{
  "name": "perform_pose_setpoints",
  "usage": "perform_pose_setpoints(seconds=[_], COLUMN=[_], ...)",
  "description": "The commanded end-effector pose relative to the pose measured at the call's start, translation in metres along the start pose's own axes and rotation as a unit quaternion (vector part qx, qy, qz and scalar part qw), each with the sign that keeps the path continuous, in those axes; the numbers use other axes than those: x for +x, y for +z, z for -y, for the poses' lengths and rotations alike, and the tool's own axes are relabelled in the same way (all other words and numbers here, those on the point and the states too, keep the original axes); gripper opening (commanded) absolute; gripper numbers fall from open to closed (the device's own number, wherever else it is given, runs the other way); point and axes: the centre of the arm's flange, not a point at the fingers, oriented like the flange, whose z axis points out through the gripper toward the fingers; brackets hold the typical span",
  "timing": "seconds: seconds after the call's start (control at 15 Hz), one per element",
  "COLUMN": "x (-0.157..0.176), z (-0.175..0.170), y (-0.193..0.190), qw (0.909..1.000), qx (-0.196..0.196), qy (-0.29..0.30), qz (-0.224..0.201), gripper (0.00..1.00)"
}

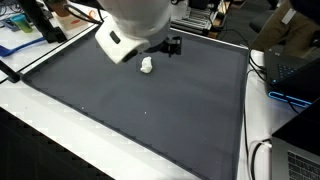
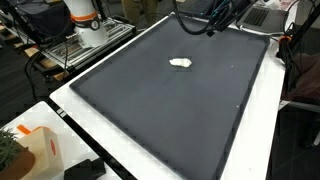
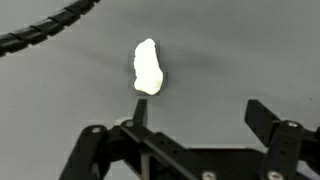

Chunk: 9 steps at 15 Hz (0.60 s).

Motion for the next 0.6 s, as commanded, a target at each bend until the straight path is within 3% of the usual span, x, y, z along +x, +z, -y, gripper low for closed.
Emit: perform_pose_setpoints(seconds=[0.0, 0.27, 0.53], x=[-0.041, -0.033, -0.024], z=[0.021, 0.034, 0.044], y=[0.037, 0.058, 0.086], qw=[0.9947, 0.9769, 0.9585], qx=[-0.032, -0.044, -0.051], qy=[-0.097, -0.209, -0.278], qz=[0.001, 0.015, 0.036], gripper=[1.00, 1.00, 1.00])
